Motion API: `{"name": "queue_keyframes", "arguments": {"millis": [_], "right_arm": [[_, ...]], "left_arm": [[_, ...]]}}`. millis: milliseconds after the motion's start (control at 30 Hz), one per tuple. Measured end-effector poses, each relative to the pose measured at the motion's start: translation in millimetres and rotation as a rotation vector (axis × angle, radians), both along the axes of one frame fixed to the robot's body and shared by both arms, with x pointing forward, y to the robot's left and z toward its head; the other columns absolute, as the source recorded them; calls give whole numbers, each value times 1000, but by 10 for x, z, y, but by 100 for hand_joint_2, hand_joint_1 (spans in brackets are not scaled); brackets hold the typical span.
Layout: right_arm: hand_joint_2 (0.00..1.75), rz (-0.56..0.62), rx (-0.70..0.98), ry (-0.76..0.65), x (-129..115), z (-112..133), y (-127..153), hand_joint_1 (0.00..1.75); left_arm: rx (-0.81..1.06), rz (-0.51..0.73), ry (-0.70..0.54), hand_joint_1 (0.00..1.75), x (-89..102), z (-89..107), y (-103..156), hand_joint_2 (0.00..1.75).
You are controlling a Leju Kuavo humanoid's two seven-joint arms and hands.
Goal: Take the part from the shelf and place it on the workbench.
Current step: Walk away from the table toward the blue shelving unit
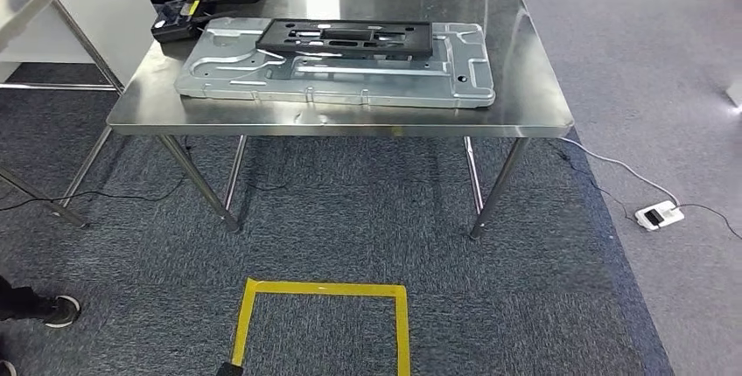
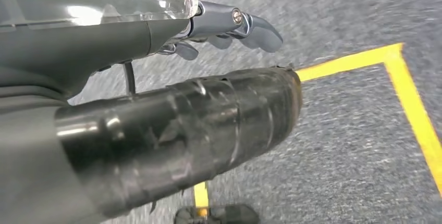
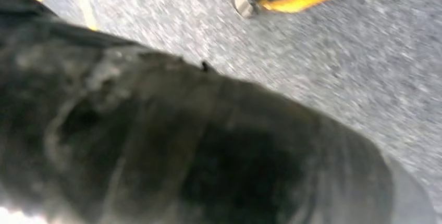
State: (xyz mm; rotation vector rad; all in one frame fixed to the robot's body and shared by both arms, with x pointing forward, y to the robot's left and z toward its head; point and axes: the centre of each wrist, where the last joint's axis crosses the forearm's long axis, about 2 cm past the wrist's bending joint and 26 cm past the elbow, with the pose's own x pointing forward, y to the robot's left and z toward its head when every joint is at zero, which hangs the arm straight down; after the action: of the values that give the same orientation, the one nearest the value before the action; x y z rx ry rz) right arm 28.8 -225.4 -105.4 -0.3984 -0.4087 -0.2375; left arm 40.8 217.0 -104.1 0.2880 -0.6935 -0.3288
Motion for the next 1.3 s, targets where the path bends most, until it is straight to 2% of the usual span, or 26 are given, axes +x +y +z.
{"name": "queue_keyframes", "arguments": {"millis": [267, 1300], "right_arm": [[0, 51, 79, 45, 12, 1, 78, 0], [0, 94, 123, 77, -15, -3, 106, 0]], "left_arm": [[-5, 3, 1, 0, 3, 5, -30, 0], [-7, 14, 21, 0, -40, 10, -88, 0]]}}
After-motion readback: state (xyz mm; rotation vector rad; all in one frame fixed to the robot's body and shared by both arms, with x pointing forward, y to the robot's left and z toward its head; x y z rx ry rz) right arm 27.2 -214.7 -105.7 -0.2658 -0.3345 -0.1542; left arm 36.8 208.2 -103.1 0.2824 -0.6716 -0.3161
